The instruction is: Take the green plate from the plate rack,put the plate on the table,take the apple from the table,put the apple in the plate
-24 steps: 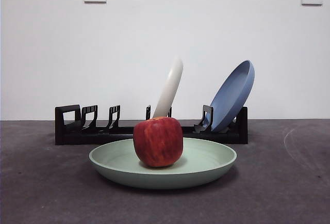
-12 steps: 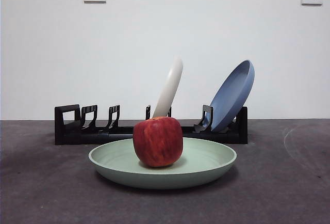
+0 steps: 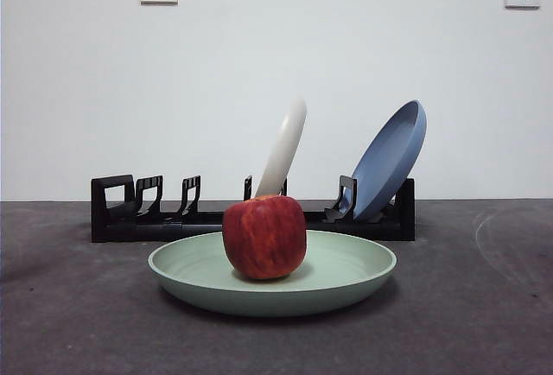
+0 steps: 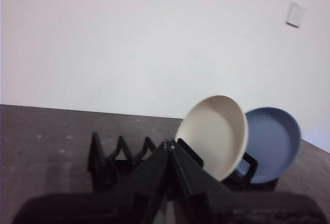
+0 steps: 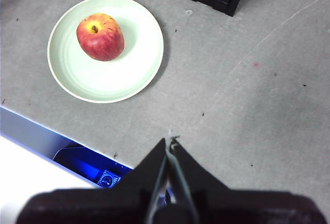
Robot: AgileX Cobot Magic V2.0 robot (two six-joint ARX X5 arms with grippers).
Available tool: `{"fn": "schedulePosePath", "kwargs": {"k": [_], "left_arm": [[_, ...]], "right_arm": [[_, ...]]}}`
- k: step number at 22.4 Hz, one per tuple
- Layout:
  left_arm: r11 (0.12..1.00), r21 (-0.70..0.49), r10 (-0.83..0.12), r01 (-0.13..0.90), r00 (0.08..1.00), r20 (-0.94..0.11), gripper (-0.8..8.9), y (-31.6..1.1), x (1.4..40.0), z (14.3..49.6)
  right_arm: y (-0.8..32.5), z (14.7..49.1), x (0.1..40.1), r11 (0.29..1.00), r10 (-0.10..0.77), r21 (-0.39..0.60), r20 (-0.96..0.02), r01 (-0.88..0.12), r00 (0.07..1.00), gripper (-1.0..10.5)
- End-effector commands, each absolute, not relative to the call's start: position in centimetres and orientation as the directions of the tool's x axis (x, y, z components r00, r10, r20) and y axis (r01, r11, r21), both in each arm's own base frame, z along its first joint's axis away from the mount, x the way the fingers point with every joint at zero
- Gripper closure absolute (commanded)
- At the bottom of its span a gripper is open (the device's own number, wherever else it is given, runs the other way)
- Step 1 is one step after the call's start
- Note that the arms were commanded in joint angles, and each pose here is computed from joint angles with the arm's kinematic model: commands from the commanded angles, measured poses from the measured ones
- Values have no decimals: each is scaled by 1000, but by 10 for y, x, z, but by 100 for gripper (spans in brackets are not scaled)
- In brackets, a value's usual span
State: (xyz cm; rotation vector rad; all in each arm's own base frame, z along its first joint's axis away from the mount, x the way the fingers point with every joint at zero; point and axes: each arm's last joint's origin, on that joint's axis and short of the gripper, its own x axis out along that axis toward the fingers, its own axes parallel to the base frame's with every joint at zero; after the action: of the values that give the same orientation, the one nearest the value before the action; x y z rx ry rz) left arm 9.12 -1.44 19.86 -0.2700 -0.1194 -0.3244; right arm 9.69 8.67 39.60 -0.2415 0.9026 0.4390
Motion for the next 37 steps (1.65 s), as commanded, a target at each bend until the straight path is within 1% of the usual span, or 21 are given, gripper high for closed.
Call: {"fn": "schedulePosePath", "kwargs": {"k": [1,4,5,11,14,15,16,18,20,30,37], "left_arm": [[913,-254,-287,319,945,155,817,-13,93,189],[923,-248,-274,294,955,114,817,-13,95,177],[927,-254,-261,275,961,85,817,-12,96,174],[963,-252,-101,91,994,-30,817,-7,97,163],[972,-233,-48,20,992,-117,817,-5,97,155],[975,-223,-45,11,988,-149,817,-5,96,152],[977,-213,-45,8,985,-168,817,-5,96,150],[984,-174,-68,39,984,-163,817,-6,96,150],[985,-164,-83,57,983,-162,817,-6,96,150],[985,-165,-83,56,983,-162,817,-6,96,151],[985,-164,-83,51,978,-193,817,-6,97,148]], "right_arm": [[86,393,96,888,244,-29,-817,-460,522,948],[86,393,96,888,244,-29,-817,-459,522,948],[86,393,96,888,244,-28,-817,-459,522,948],[86,393,96,888,244,-28,-817,-460,522,948],[86,393,96,888,244,-29,-817,-460,522,948],[86,393,96,888,244,-29,-817,-460,522,948],[86,393,96,888,244,-29,-817,-460,522,948],[86,393,96,888,244,-28,-817,-459,522,948],[86,393,96,888,244,-28,-817,-460,522,948],[86,393,96,888,244,-29,-817,-459,523,948],[86,393,96,888,244,-28,-817,-460,523,948]]}}
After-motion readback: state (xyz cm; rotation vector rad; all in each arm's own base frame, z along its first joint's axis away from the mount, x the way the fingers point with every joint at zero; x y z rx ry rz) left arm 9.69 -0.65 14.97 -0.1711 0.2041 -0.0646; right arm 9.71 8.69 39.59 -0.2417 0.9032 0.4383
